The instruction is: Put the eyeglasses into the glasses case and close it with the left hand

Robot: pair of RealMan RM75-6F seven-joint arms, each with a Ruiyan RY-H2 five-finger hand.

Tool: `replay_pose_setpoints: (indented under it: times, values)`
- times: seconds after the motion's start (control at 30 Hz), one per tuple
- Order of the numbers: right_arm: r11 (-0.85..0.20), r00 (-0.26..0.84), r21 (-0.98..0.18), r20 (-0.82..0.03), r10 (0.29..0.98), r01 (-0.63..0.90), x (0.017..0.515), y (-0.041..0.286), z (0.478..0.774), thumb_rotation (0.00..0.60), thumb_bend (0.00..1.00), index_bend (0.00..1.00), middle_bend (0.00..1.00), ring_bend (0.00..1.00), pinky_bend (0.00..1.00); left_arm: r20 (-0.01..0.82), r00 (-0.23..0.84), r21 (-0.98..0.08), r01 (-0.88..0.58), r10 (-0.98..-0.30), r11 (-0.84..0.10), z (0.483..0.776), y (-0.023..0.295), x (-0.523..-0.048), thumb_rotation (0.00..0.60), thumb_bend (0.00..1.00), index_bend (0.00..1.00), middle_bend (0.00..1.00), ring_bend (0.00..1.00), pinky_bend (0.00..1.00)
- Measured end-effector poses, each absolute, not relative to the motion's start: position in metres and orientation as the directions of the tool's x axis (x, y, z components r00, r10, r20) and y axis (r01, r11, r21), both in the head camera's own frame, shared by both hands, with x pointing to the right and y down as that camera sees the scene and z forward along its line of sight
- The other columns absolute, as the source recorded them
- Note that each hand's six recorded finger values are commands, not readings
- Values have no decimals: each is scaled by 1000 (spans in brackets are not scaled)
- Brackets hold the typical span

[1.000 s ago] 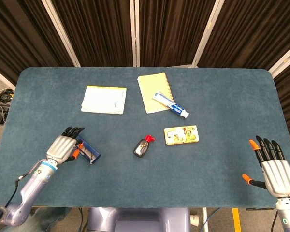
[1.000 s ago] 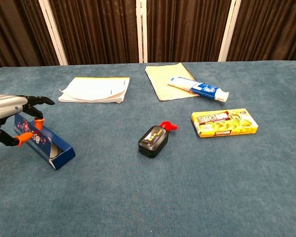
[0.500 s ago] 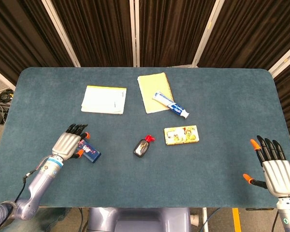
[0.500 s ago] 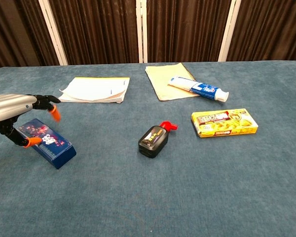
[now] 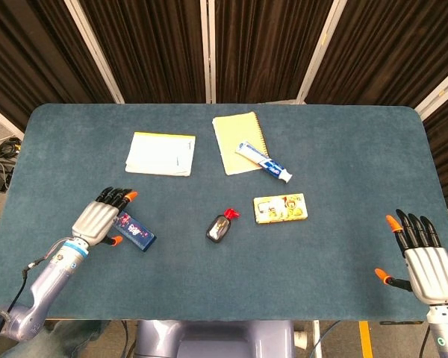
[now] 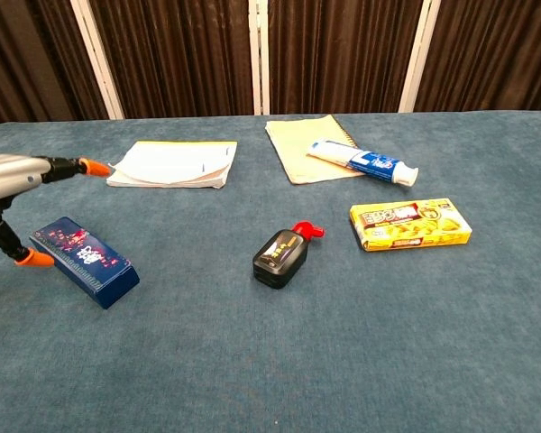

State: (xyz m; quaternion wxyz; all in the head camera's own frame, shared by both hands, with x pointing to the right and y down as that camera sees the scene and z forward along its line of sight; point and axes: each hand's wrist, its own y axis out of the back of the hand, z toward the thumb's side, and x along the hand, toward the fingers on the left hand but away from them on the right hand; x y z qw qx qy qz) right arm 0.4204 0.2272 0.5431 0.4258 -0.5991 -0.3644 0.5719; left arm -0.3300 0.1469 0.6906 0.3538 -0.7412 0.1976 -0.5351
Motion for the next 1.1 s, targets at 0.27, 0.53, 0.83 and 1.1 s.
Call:
replay_pose_setpoints:
  times: [0.27,0.53,0.83,1.1]
  values:
    - [-373,74,-927,-376,924,-50,422,226,544,600,0,0,0,0,0,683,354,-716,154,-639,-680,712,151,-320,600,200,103,12,6,43]
    - [-373,73,-927,-375,924,-46,423,226,543,600,0,0,0,0,0,692,339,-712,173,-638,-680,724,151,-313,600,256,375,259,222,259]
    - [-374,74,-926,-376,924,-48,422,226,544,600,0,0,0,0,0,687,337,-716,167,-643,-678,721,149,-315,600,207,398,232,217,237]
    - [-374,75,-926,-377,923,-45,422,226,544,600,0,0,0,0,0,665,332,-736,138,-669,-663,710,146,-323,600,0,0,0,0,0]
